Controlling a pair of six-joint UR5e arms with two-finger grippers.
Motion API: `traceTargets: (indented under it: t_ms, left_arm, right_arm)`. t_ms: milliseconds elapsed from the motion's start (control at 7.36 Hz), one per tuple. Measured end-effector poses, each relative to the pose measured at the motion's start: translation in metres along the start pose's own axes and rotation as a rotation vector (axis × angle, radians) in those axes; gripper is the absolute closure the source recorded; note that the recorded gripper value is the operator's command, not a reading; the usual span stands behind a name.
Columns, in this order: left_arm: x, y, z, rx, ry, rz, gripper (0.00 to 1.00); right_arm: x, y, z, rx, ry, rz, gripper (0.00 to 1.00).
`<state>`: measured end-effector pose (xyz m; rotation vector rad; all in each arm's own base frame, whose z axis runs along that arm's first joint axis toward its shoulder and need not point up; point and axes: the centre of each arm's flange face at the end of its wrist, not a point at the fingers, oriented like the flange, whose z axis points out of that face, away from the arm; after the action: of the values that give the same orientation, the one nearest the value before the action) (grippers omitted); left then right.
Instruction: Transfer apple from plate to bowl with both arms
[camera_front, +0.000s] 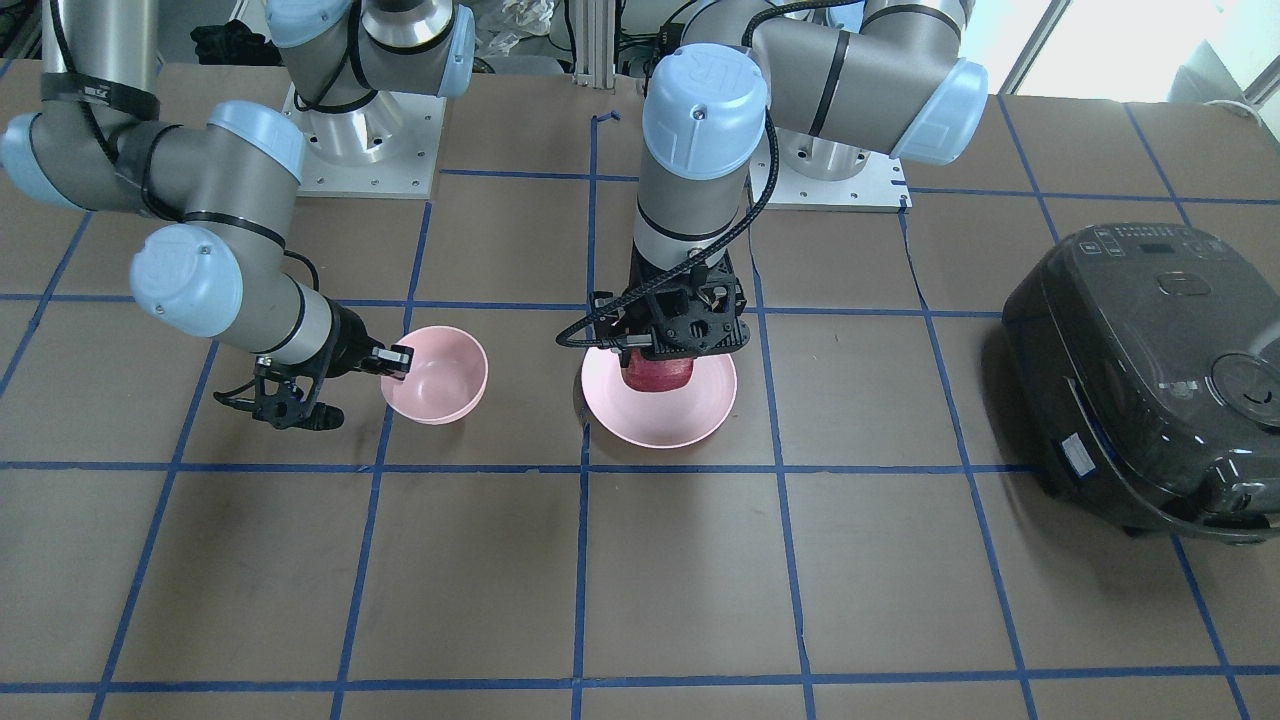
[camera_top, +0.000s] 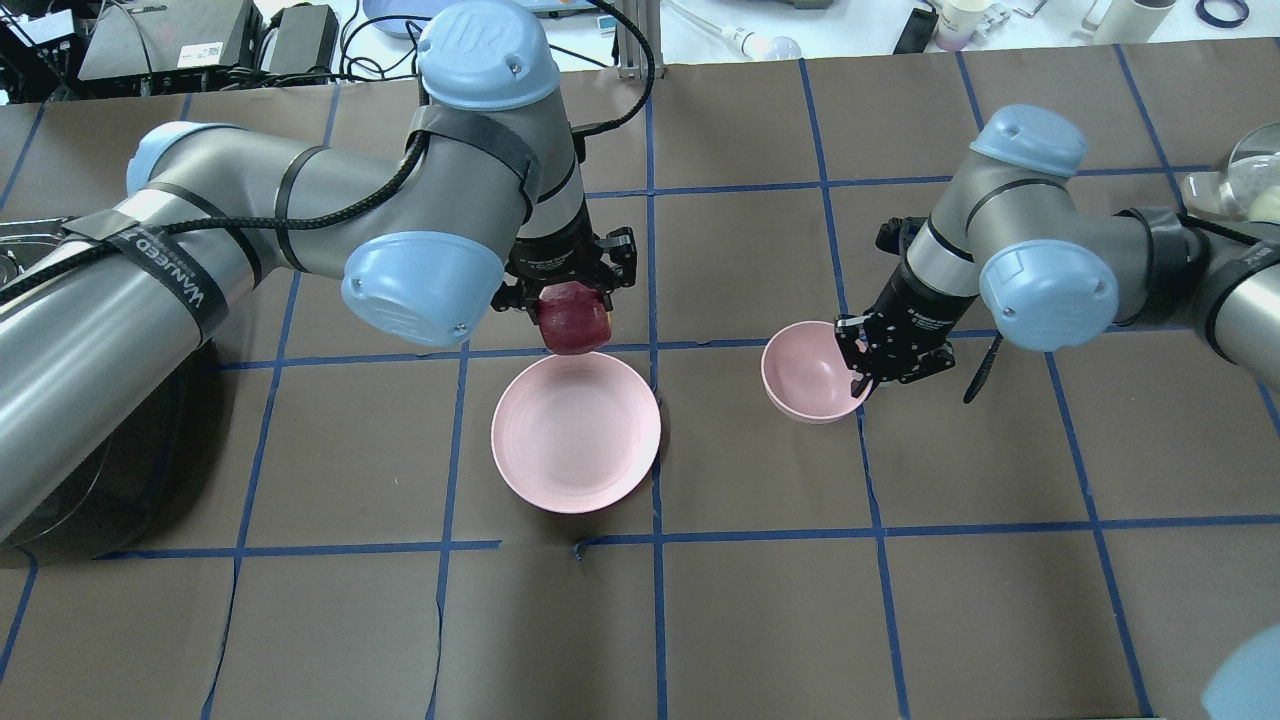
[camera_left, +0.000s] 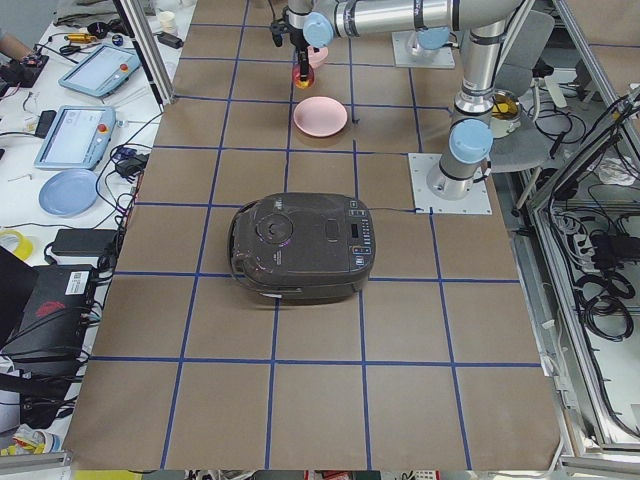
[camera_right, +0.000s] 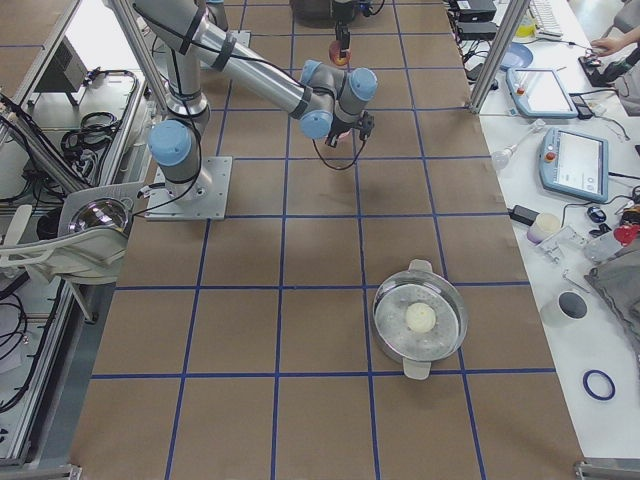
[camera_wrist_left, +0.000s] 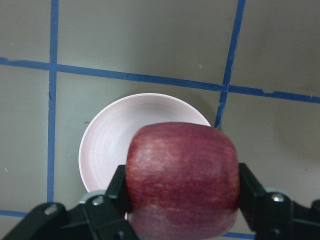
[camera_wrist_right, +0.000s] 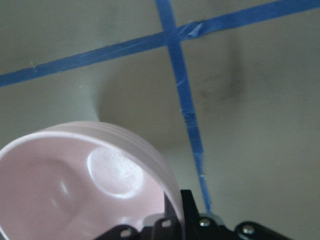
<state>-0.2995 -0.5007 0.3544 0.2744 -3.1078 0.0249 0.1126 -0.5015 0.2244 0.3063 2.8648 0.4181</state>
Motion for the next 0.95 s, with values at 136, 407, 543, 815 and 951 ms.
traceTargets:
  t_ms: [136, 407, 543, 815, 951]
  left_arm:
    - [0.002, 0.001, 0.003, -0.006, -0.001, -0.019, 1.00]
    - [0.007, 0.003, 0.009, -0.012, -0.004, -0.052, 1.00]
    - [0.011, 0.005, 0.011, -0.013, -0.004, -0.065, 1.00]
    - [0.017, 0.007, 0.015, -0.014, -0.005, -0.099, 1.00]
    - [0.018, 0.007, 0.016, -0.015, -0.005, -0.106, 1.00]
  right_arm:
    - [-0.009, 0.005, 0.008, -0.015, -0.027, -0.010, 1.00]
    - [-0.020, 0.015, 0.029, -0.048, -0.058, -0.030, 1.00]
    - [-0.022, 0.014, 0.035, -0.049, -0.063, -0.034, 1.00]
    - [-0.025, 0.013, 0.043, -0.061, -0.087, -0.034, 1.00]
    - [-0.027, 0.012, 0.046, -0.069, -0.111, -0.035, 0.94]
